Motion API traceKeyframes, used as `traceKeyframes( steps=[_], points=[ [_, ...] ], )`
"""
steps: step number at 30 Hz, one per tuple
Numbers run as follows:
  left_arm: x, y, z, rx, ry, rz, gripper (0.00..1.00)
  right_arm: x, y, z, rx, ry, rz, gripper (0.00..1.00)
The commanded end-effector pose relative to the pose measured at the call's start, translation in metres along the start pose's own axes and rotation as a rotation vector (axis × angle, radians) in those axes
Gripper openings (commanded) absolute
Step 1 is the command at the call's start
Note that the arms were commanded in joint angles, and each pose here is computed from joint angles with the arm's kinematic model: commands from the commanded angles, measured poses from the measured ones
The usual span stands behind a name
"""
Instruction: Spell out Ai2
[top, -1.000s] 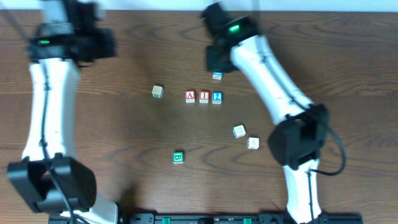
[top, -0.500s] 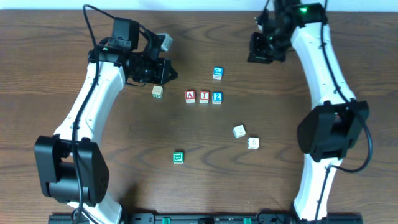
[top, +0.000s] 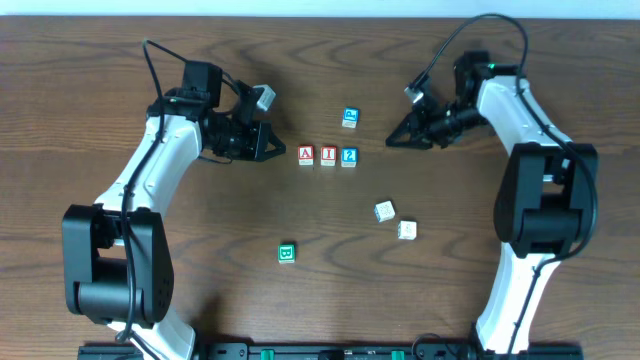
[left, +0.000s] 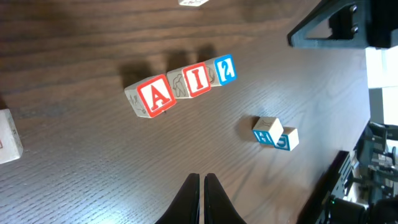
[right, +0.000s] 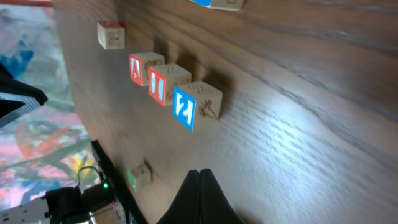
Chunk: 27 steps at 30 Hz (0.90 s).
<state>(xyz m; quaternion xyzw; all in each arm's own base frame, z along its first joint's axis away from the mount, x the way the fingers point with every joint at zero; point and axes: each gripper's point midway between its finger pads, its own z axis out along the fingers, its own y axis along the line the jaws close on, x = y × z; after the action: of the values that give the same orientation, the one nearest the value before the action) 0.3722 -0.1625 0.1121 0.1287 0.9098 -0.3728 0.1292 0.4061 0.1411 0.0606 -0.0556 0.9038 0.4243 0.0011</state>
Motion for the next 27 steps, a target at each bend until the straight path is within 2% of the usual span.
traceKeyframes(
  steps=[1, 7, 11, 16, 27],
  points=[
    [-0.002, 0.013, 0.002, -0.037, -0.018, -0.062, 0.06, 0.007, 0.013, 0.013, -0.087, 0.006, -0.012, 0.01],
    [-0.005, 0.028, 0.015, -0.085, -0.032, -0.129, 0.06, 0.009, 0.01, 0.023, -0.093, 0.001, -0.025, 0.02],
    [-0.002, 0.029, 0.039, -0.003, -0.003, -0.177, 0.06, 0.006, 0.013, 0.028, -0.093, -0.005, -0.042, 0.02],
    [0.002, 0.037, 0.059, 0.021, 0.021, -0.215, 0.06, 0.005, 0.014, 0.028, -0.092, -0.008, -0.04, 0.02],
    [0.008, 0.061, 0.068, -0.083, 0.034, -0.259, 0.06, 0.005, 0.017, 0.038, -0.063, 0.004, -0.029, 0.01]
  ],
)
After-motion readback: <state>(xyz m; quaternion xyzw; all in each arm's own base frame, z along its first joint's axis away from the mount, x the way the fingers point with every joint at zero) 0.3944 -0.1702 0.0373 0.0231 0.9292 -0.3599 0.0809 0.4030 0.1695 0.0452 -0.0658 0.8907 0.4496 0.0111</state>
